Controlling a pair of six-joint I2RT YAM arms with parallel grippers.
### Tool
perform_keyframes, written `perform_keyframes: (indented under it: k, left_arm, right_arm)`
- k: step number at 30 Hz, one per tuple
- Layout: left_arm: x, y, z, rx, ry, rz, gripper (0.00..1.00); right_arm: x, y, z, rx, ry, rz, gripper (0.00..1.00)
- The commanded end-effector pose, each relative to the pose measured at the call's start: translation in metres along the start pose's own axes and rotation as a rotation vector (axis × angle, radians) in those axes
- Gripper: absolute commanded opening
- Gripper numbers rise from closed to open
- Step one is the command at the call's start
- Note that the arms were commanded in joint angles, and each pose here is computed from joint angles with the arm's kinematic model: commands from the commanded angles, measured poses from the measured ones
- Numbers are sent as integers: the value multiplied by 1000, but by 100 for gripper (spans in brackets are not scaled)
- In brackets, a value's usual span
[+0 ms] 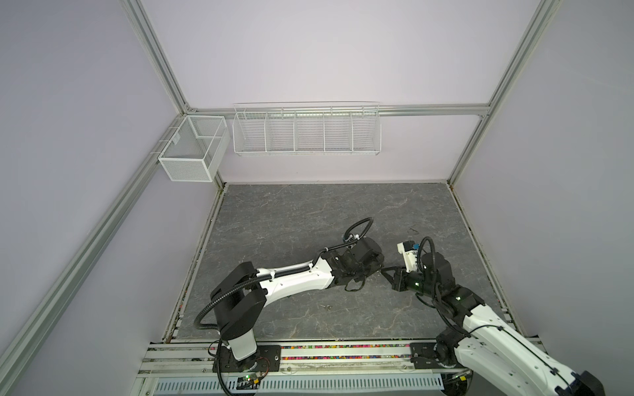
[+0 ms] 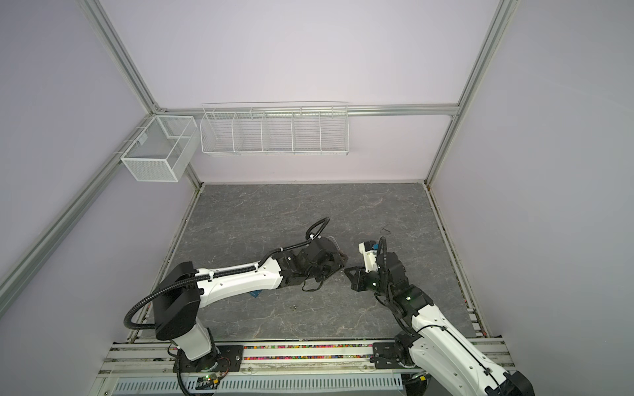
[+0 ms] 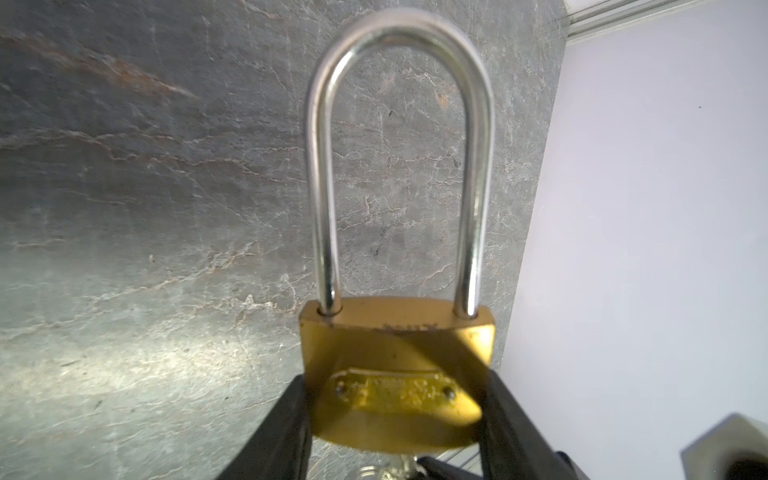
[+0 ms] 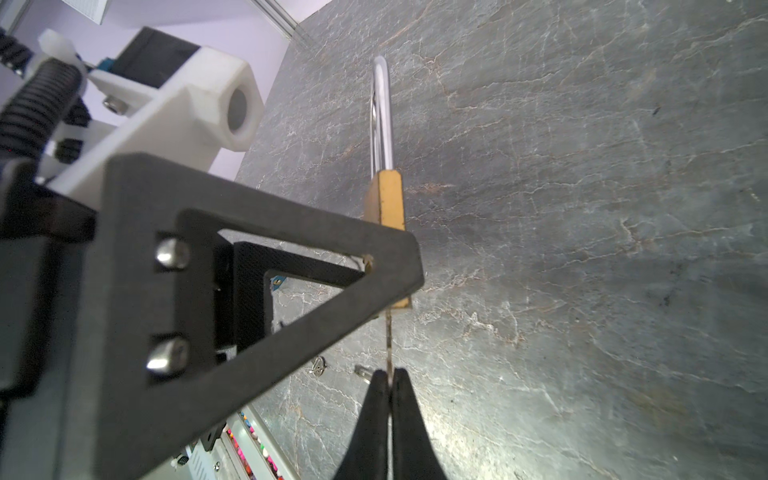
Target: Unlock with the key
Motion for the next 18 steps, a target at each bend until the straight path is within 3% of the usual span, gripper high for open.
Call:
perform_keyframes:
  k: [1,5,11,18]
  left_arm:
    - [-7,-10,-9,9,11,-33,0]
    - [-6,-15,-10,-21,-10,-52,0]
    - [-6,-24,-12,-32,-10,-84,0]
    - [1,-19,-17,-42,-16,-65,0]
  right_arm:
    - [-7,10,25,-17,-115,11,6]
    - [-1,3,23,47,-129,-10,6]
    - [-7,-17,20,86,-180,-161,6]
    - [2,-9,23,116,-171,-95,6]
Point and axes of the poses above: each gripper's point midway between its finger pads, its own x axis out along the fingers, its own y axis along the line the jaws close on, z = x × y, the point moved 6 cm from there along -x, back along the fingers, and after that the axes turned 4 degrees about x, right-handed, at the moved point
